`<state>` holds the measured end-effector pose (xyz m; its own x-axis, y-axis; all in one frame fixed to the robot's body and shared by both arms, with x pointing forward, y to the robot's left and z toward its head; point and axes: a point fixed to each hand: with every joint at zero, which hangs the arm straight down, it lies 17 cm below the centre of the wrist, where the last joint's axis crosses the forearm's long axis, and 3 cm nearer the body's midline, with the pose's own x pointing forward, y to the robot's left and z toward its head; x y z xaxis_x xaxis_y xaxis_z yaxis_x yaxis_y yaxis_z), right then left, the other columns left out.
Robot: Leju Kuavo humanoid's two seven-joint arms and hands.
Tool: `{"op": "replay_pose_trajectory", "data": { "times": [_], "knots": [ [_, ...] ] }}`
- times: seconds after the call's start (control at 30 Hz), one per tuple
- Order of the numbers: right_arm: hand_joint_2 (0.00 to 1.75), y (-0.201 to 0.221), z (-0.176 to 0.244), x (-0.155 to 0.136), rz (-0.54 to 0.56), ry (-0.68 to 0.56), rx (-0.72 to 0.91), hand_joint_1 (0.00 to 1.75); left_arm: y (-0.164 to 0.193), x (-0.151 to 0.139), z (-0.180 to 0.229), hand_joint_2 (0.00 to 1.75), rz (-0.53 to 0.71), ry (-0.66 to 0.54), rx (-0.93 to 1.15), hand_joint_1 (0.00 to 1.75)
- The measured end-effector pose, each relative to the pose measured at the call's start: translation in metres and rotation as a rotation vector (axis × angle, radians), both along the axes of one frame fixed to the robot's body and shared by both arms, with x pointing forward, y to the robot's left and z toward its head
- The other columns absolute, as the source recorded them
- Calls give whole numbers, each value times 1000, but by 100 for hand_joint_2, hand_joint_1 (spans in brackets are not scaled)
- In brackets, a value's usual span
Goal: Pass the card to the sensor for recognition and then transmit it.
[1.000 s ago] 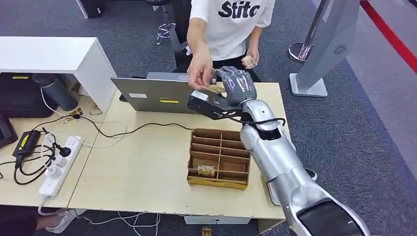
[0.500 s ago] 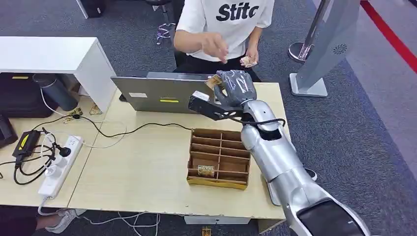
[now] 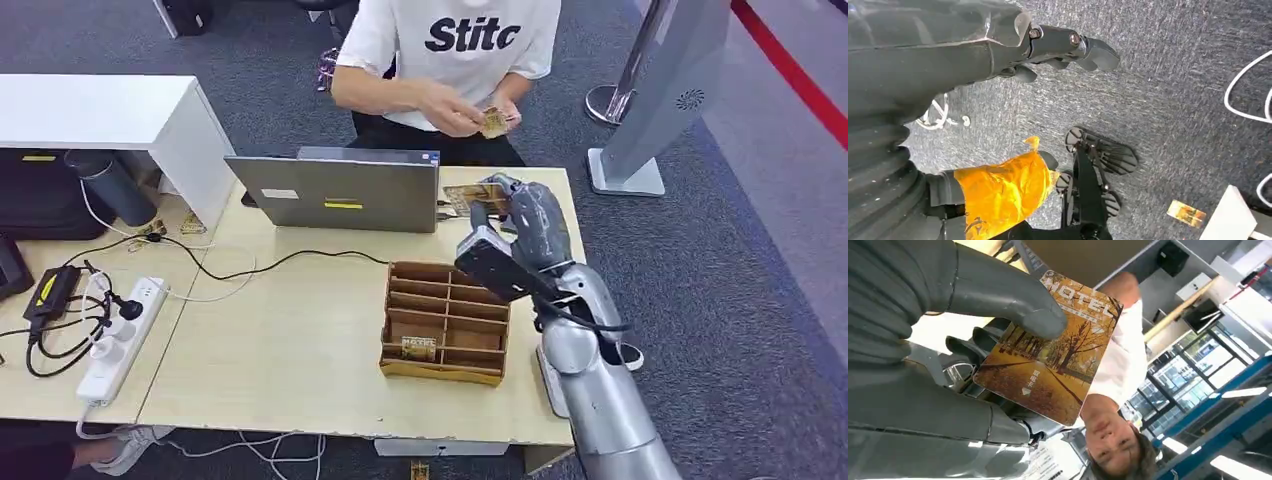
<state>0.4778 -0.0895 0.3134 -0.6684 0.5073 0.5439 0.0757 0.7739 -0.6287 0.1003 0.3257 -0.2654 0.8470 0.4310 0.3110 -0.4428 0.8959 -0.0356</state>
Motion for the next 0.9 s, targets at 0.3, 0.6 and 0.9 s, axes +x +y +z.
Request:
{"op": "replay_pose_trajectory", "data": {
  "times": [0.3,0.6,0.9],
  "knots": [
    [175,-76,-57,-47,-49,126,123,175,3,-7,6,175,80,8,0,0],
    [175,-119,-119,-55,-227,275,-62,175,15,-9,12,175,105,12,50,0],
    [175,-114,-146,-54,-256,337,-194,175,21,-11,12,175,98,22,66,0]
  ]
}}
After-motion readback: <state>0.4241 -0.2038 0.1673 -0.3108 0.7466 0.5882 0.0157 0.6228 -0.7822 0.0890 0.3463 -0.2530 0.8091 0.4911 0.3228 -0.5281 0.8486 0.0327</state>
